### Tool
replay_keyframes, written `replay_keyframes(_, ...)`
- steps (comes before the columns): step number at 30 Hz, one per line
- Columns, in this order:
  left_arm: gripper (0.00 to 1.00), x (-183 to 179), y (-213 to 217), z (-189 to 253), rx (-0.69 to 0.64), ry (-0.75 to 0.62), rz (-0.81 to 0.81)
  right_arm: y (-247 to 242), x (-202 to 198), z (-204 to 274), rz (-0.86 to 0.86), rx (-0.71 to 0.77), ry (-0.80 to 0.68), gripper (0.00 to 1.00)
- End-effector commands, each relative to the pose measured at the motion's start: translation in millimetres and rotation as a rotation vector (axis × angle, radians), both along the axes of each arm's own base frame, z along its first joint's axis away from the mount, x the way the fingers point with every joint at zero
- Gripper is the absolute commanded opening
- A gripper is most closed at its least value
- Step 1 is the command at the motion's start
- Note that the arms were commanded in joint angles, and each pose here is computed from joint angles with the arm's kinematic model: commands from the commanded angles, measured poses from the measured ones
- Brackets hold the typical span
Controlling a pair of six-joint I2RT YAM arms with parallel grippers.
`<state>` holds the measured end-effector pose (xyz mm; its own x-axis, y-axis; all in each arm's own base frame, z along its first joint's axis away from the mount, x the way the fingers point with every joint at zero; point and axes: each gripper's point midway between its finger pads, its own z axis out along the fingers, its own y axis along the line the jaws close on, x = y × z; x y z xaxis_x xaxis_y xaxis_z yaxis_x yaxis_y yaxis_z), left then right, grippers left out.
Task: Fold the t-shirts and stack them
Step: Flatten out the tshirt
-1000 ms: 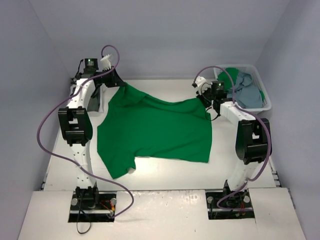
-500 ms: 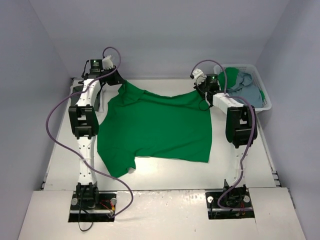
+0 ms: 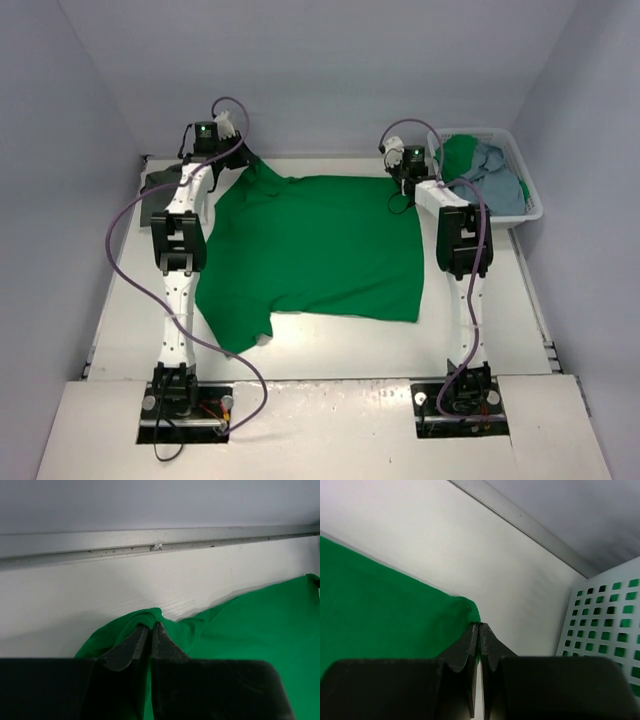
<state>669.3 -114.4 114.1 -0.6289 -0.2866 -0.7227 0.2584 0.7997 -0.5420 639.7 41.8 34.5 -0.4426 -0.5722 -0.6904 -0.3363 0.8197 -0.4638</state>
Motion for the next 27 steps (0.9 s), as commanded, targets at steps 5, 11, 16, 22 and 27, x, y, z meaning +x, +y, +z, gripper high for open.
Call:
replay_keyframes(5,0.02,27.0,-15.5,58.0,0.024,-0.207,0.034,-19.8,31.3,30.9,-0.130,-0.040,-0.126,0.00)
replay_keyframes(11,0.11,35.2,-4.5,51.9,0.127,-0.207,0.119,-35.5,31.0,29.9,-0.220,-0.087,-0.130,0.09)
replay_keyframes(16,0.16,33.3,9.9,49.6,0.184,-0.182,0.169,-39.2,25.4,37.3,-0.244,-0.079,-0.143,0.11)
replay_keyframes(22,0.21,21.9,9.8,50.1,0.175,-0.152,0.150,-41.3,16.5,45.7,-0.260,-0.077,-0.146,0.17)
replay_keyframes(27,0.41,11.2,20.1,63.1,0.235,-0.160,0.165,-44.1,5.5,88.6,-0.293,-0.057,-0.201,0.19)
